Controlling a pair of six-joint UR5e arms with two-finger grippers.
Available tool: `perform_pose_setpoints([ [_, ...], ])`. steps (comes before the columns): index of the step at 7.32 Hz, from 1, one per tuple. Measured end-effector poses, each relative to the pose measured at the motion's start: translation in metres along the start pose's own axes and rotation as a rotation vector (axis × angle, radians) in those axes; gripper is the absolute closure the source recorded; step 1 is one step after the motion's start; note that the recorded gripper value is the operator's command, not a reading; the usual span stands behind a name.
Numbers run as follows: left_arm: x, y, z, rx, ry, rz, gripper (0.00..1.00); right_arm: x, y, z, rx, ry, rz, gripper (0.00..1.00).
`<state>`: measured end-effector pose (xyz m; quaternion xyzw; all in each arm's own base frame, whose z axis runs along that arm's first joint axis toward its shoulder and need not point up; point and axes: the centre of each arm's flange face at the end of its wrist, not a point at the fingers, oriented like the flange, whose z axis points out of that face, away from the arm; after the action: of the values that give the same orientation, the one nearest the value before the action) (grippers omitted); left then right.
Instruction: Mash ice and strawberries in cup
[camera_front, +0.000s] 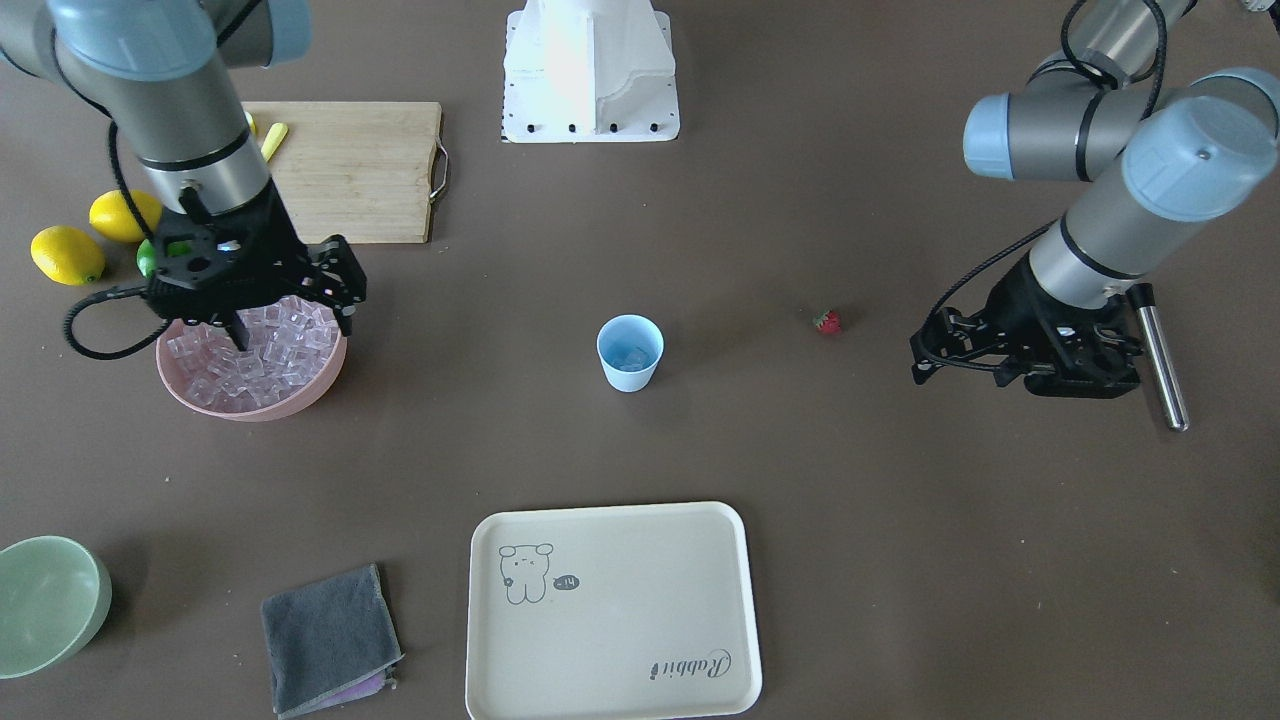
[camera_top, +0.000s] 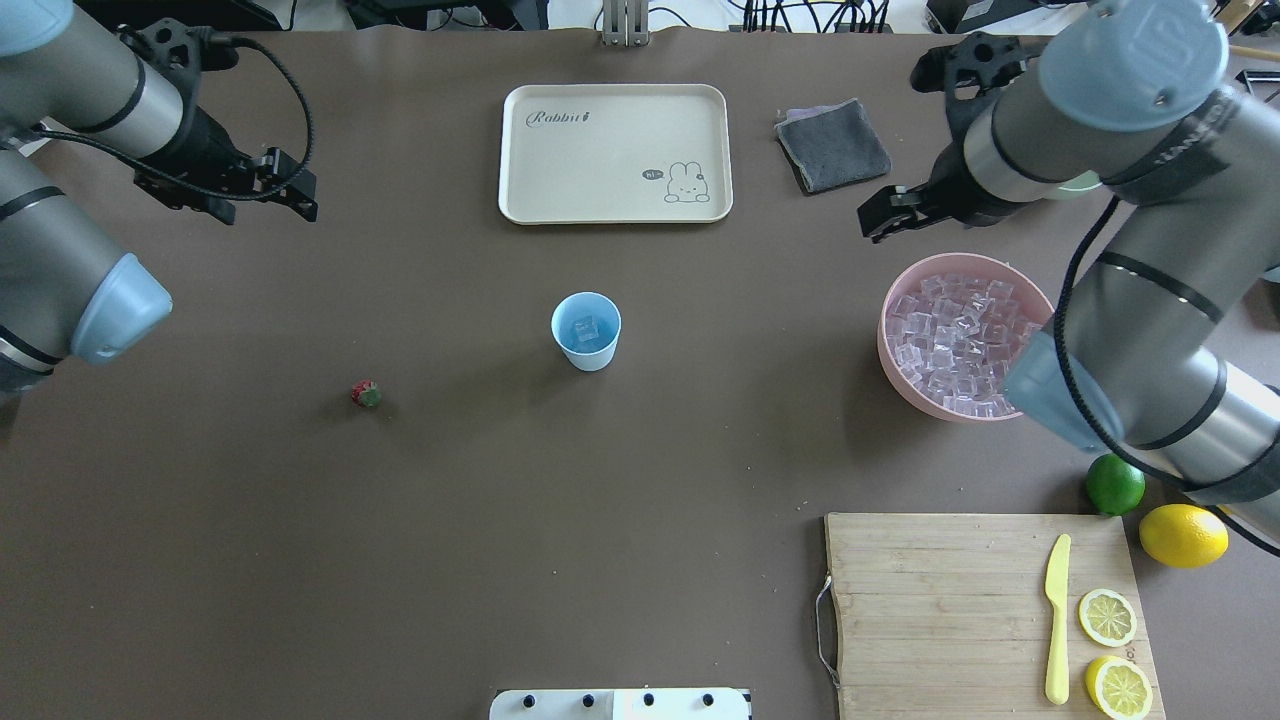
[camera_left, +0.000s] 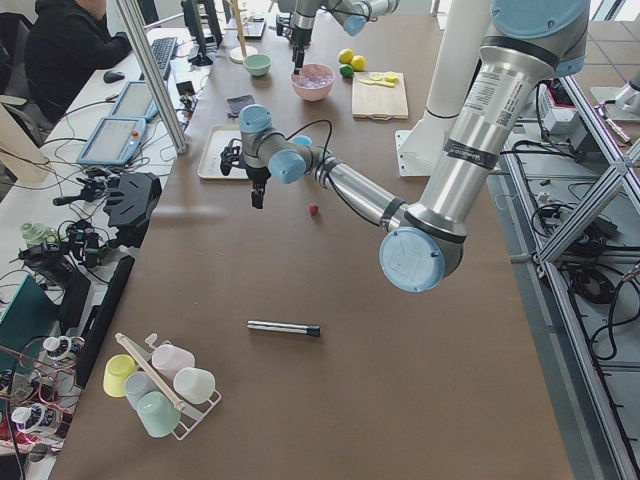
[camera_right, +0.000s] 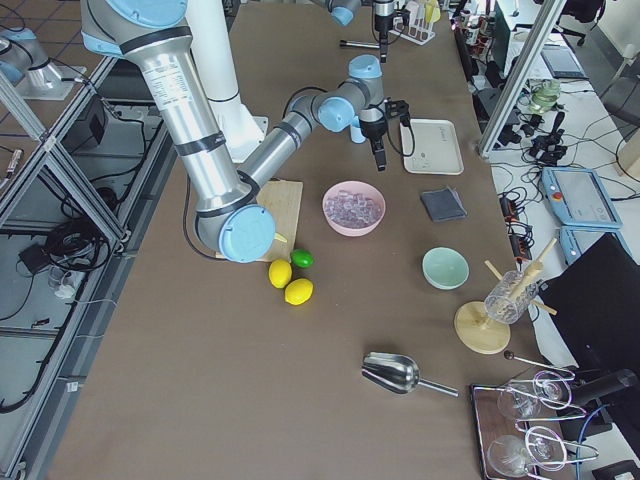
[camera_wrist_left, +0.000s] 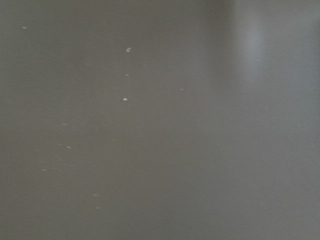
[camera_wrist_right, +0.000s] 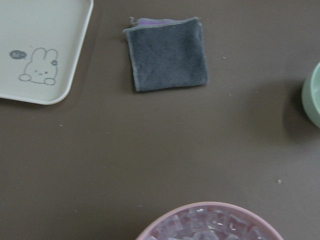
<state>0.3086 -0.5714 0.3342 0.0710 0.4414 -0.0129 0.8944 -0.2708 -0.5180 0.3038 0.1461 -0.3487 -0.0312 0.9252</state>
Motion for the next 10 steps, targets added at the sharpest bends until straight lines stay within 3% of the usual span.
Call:
perform_pose_setpoints([
  [1, 0.026, 0.008, 0.005, 0.017, 0.001, 0.008, 0.02, 0.069, 0.005, -0.001, -0.007, 0.032, -0.039, 0.01],
  [3, 0.008, 0.033, 0.015, 0.019, -0.033, -0.017, 0.02, 0.154, 0.034, 0.015, -0.02, 0.039, -0.101, 0.01],
  [5, -0.022, 0.049, 0.029, 0.021, -0.087, -0.039, 0.02, 0.225, 0.101, 0.034, 0.0, 0.002, -0.12, 0.01],
  [7, -0.004, 0.063, 0.044, 0.001, -0.083, -0.027, 0.02, 0.282, 0.169, 0.031, -0.015, -0.057, -0.11, 0.01],
  [10, 0.016, 0.085, 0.067, -0.029, -0.067, -0.013, 0.02, 0.311, 0.193, 0.028, -0.026, -0.098, -0.075, 0.01],
])
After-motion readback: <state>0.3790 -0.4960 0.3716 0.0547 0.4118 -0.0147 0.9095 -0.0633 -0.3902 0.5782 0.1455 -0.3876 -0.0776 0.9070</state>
